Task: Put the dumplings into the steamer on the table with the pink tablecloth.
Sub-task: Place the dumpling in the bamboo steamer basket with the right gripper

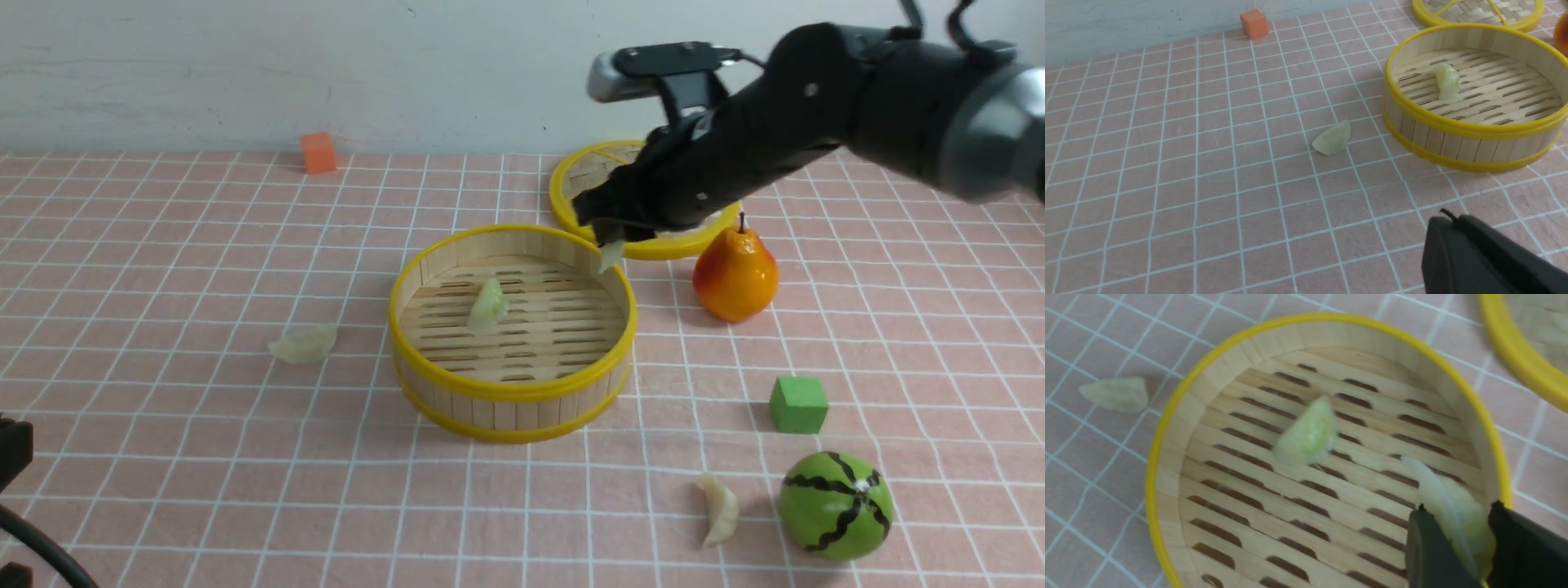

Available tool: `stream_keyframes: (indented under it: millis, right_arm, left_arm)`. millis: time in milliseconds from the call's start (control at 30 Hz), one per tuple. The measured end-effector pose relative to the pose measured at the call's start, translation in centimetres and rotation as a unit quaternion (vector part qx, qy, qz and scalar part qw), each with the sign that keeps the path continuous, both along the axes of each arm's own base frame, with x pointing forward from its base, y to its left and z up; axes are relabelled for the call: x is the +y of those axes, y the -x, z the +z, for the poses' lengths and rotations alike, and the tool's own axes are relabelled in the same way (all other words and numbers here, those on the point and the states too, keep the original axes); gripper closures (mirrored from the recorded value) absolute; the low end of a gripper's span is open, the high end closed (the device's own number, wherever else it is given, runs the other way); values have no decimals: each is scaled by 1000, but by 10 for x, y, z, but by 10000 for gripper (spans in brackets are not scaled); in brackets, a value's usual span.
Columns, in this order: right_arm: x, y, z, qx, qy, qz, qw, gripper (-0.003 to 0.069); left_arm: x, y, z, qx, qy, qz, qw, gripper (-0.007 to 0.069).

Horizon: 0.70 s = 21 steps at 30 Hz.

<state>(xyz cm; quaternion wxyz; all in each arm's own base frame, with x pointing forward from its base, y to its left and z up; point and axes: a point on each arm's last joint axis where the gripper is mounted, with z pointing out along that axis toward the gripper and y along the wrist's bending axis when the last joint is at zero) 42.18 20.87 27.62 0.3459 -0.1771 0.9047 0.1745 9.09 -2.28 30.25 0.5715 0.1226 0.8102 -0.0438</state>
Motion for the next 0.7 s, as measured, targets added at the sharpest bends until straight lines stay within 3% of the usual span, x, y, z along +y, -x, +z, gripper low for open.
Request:
stream_keyframes:
  millis: [200, 300, 567, 700]
  right_arm:
    - [18, -37, -74, 50, 17, -5, 999, 474]
    - [22, -45, -88, 58, 12, -12, 998, 471]
    - [23, -46, -74, 48, 6, -9, 999, 167]
    - [20, -35, -33, 37, -1, 1, 999, 104]
  left_arm:
    - [0, 0, 0, -1, -2, 0, 1000, 639]
    - [0, 0, -1, -1, -3, -1, 1000, 639]
    - [-2, -2, -11, 11, 45, 10, 999, 639]
    - [-2, -5, -10, 44, 72, 37, 996, 639]
